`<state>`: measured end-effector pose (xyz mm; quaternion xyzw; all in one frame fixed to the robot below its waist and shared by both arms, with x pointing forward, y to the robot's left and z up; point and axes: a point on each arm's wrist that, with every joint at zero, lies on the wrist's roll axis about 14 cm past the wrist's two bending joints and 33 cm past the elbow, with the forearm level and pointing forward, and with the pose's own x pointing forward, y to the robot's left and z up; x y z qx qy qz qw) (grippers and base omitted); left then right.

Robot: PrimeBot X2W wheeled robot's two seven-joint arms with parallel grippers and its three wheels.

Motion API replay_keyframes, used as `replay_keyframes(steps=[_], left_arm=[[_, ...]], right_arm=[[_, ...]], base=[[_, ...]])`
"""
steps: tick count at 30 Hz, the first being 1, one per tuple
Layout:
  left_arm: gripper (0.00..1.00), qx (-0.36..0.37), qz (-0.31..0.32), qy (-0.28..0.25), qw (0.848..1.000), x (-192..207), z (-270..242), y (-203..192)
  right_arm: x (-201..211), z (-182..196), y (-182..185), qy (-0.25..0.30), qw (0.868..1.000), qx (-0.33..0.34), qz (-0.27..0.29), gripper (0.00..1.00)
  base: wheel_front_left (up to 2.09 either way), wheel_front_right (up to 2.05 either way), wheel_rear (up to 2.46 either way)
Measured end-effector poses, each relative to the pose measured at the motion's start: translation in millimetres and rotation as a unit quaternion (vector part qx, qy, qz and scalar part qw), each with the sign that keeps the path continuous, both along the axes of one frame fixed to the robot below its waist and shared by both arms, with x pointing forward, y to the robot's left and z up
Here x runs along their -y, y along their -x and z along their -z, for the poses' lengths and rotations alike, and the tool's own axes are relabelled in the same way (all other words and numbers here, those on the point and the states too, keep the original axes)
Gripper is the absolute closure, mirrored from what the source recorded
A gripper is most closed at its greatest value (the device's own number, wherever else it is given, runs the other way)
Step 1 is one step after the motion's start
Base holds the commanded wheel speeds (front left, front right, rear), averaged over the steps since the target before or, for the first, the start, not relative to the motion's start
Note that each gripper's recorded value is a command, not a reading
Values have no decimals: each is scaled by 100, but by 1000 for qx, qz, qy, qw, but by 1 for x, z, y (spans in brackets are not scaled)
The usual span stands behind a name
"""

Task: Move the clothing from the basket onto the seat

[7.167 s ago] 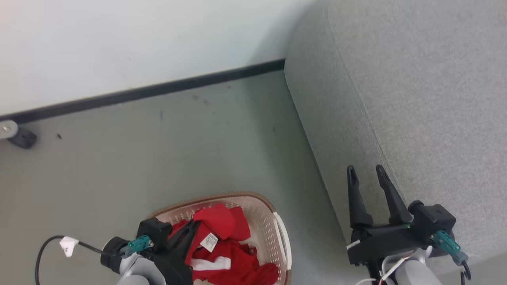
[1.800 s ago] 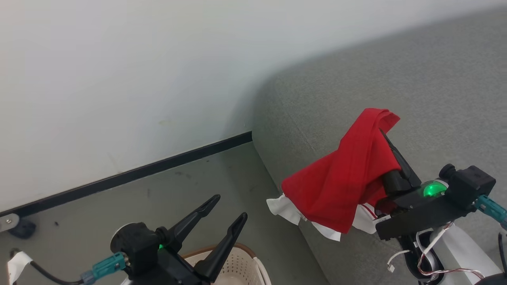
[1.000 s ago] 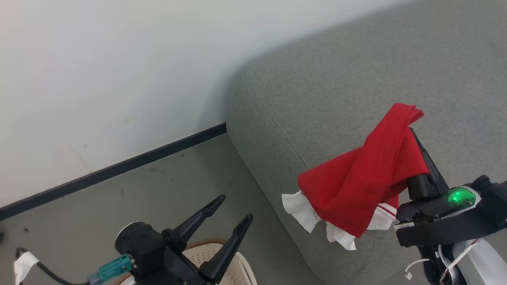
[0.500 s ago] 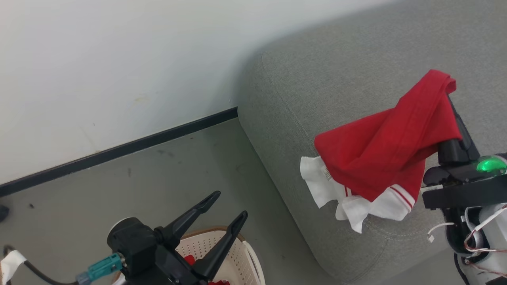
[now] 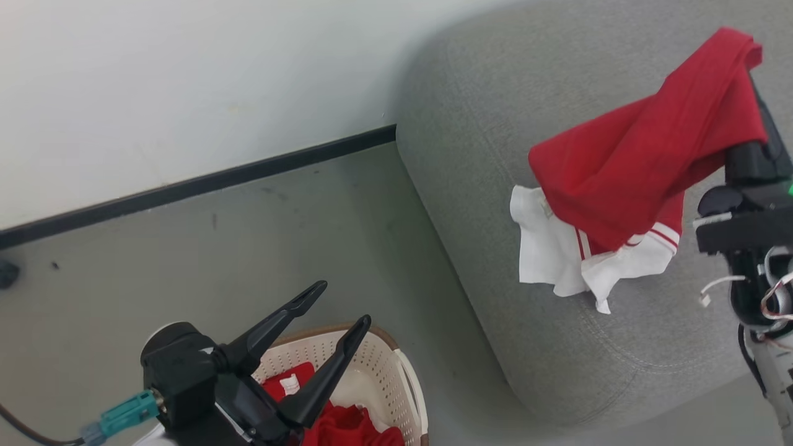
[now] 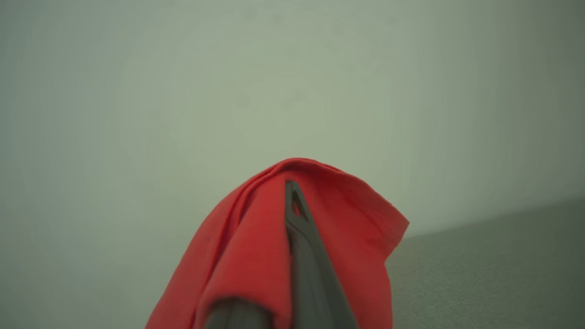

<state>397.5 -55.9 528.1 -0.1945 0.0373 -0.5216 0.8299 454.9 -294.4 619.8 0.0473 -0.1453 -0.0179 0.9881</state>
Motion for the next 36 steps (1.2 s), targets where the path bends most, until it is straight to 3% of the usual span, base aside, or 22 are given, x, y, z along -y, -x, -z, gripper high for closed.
replay_keyframes(steps=[21,36], left_arm=[[0,-29,-34,-12,999,-40,38,-39],[0,-53,-55,-32,997,-64,68,-55]], right_arm=[[35,-5,-78,3,999,13,44,100],[76,-10,-87,7,990,46,136,100]], base=[[0,0,0],[0,0,0]])
